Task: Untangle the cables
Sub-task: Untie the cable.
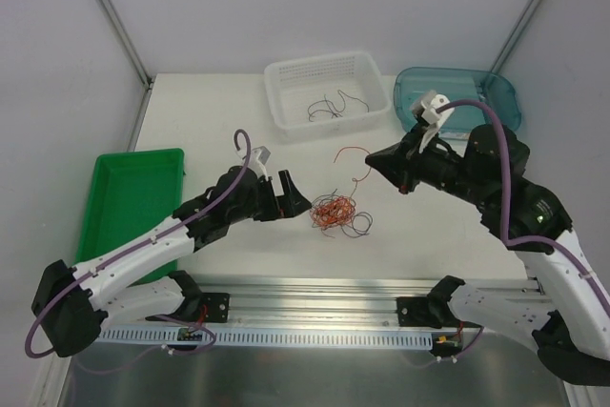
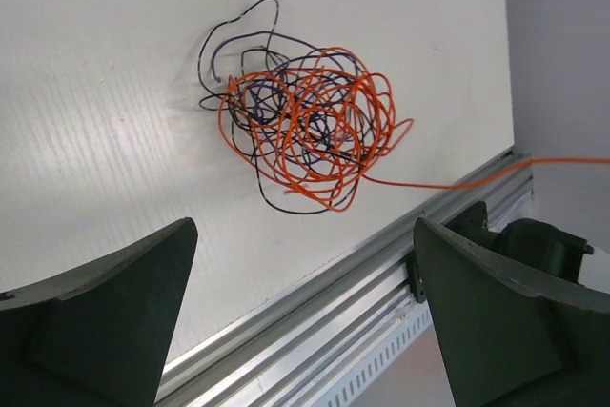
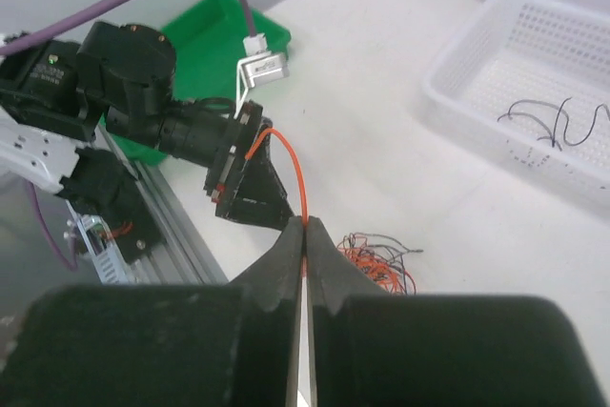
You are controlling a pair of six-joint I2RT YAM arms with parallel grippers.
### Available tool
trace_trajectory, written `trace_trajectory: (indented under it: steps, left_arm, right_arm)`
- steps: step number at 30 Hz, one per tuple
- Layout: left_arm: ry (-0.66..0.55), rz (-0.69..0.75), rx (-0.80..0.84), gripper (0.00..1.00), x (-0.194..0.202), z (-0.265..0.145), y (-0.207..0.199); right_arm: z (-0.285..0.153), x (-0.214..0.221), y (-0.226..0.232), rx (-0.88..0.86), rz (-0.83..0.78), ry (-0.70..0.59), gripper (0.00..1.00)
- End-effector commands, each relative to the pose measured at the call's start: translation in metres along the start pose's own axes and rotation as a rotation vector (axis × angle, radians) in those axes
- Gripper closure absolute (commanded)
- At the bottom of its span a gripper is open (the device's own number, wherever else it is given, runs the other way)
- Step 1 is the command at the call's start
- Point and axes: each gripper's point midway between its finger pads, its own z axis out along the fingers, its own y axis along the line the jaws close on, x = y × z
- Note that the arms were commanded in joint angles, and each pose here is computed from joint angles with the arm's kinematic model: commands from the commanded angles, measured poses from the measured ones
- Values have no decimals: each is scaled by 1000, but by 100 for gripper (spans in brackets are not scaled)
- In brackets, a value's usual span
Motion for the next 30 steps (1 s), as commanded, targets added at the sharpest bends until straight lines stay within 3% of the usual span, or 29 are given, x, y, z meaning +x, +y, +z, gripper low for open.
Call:
trace_trajectory:
  steps: [1,5,7,12,17,23,30]
  left_arm:
    - [-61,53,53,1,-12,-14,-8]
    - [-51,123,72,1,-10,-16,-8]
    - [-25,145,107,1,-6,-15,-15]
    - [24,237,192,2,2,-9,-33]
    - [35,354,284,1,13,-4,-57]
    - [-41,443,329,1,7,-3,-72]
    - [-148,479,349,1,-6,-15,-73]
  right_arm:
    - [4,-3,-8,62,57,39,99]
    - [-11,-64,9,2,41,-157,99]
    - [-12,-81,6,31,35,-186,99]
    - [-58,-163,3,101,-14,-522,99]
    - [-94,-225,3,143,-14,-731,99]
    - [-83,-247,16,59,22,-757,99]
    - [-112,-280,5,142,16,-940,99]
